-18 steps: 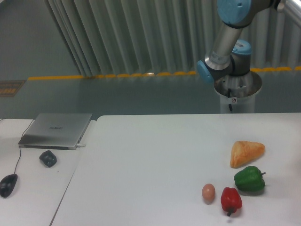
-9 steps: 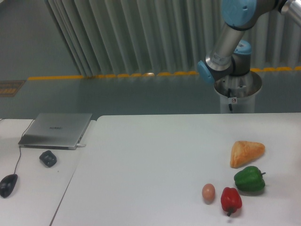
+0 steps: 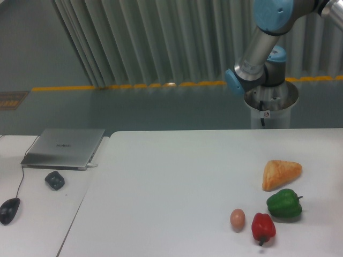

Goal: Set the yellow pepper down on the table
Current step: 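Raise the gripper up and away from the table out of view, then carry the yellow bell pepper in the gripper down beside the green pepper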

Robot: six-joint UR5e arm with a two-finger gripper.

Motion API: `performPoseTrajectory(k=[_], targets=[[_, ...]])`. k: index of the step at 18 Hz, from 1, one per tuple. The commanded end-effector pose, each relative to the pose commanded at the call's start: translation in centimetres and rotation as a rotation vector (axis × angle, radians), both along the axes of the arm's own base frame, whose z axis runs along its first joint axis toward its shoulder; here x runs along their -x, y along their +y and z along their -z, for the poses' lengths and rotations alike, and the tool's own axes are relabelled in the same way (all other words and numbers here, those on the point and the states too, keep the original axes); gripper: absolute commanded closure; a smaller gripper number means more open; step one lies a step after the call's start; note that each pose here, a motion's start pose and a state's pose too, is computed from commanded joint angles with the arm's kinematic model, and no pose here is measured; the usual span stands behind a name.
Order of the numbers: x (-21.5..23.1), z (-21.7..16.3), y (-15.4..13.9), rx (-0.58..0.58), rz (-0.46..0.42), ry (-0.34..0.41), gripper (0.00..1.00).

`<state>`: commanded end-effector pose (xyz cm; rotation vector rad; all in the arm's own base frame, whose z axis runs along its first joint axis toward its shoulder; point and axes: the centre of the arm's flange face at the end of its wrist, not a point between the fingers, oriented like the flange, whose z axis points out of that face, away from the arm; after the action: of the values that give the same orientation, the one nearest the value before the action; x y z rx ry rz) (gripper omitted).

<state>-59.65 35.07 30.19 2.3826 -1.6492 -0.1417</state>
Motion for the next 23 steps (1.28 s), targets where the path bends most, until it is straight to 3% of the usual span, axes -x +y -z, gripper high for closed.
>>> performPoseTrajectory(k=[6,11,13,18,23], targets=[[0.1,-4.1,0.9,-0.019,-0.012,-0.032,0.72],[-3.3,-8.3,4.5,-0.142,-0.174,-0.140,0.72],[-5.5,-9.2,6.5,-0.180,-0.288,-0.154,0.72],[-9.5,-9.4,10.9,-0.245,-0.415,-0.192,0.72],[-13.5,-8.9,14.6,-0.285,-0.598,-0.228,0.72]])
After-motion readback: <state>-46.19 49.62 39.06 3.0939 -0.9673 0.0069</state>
